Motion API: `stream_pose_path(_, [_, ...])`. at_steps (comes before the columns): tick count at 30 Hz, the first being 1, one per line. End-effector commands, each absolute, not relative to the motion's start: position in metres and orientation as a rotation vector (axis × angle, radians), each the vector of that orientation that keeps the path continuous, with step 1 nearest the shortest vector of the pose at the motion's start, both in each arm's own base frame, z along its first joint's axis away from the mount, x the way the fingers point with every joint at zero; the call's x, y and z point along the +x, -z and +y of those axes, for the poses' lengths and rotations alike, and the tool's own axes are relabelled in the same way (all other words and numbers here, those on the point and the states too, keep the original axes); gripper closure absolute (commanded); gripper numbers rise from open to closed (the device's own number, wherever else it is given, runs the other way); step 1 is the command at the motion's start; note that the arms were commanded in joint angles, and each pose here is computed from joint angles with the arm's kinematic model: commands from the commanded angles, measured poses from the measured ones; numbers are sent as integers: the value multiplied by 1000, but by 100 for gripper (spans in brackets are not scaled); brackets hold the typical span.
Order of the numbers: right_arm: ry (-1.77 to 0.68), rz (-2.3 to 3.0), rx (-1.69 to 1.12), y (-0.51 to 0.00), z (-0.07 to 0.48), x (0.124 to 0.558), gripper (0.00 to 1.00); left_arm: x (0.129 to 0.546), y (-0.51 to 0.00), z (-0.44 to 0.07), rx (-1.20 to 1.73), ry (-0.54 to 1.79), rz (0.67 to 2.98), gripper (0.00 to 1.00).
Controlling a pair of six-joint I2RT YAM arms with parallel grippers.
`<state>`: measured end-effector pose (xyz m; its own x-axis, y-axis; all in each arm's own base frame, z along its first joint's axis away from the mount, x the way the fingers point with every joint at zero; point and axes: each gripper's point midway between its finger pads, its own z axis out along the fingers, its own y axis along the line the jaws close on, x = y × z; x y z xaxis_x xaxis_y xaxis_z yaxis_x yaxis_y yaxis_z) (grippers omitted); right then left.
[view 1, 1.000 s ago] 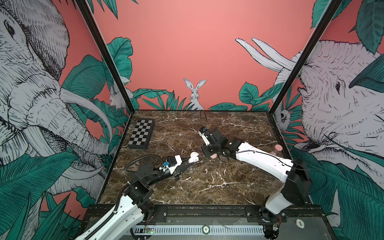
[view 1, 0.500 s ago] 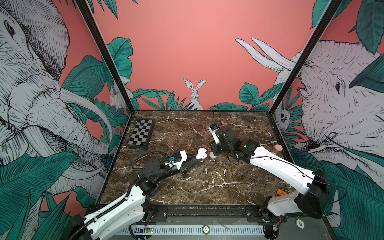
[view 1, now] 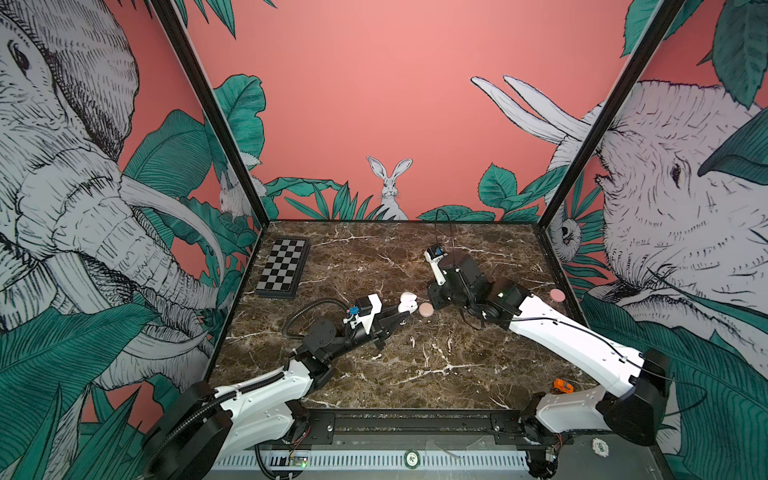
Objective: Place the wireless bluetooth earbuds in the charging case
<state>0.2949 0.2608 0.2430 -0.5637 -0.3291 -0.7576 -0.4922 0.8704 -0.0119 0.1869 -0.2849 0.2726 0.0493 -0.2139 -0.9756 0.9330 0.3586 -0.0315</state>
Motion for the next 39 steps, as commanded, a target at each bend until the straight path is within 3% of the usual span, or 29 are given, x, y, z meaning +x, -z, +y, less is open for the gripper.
stream_pose_path(1, [-242,2175,-570,-259,256,299,93,188,-283,-283,730,1051,1162,100])
stream_pose_path(39, [-306,2068,-586,-299,286,283,95,238,-256,-307,515,1128,1333,100])
